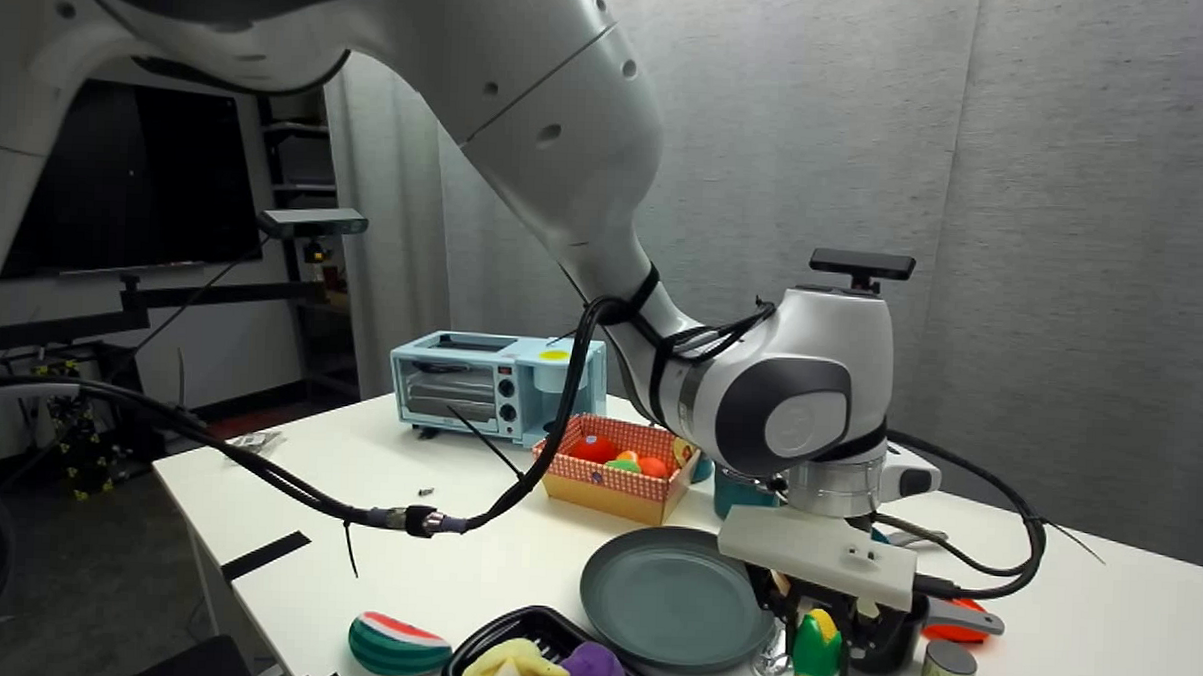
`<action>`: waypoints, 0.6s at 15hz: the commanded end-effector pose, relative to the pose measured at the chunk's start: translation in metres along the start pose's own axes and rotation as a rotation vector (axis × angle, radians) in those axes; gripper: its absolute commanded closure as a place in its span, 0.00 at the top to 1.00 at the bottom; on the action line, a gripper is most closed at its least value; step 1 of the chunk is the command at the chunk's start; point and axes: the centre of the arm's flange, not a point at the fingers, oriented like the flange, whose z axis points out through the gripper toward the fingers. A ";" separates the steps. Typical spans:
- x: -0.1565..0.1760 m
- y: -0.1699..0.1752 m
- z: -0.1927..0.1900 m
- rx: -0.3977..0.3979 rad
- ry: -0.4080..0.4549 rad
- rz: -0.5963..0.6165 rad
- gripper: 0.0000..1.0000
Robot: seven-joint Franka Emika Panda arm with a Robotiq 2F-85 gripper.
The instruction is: Pick the yellow and green object and put it in the cup
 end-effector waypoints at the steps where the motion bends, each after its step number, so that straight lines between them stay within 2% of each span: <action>1: 0.003 -0.008 -0.010 0.012 0.000 -0.004 0.22; 5: 0.040 -0.008 -0.018 0.005 0.026 -0.012 0.22; 9: 0.067 -0.028 -0.024 -0.012 0.058 -0.017 0.22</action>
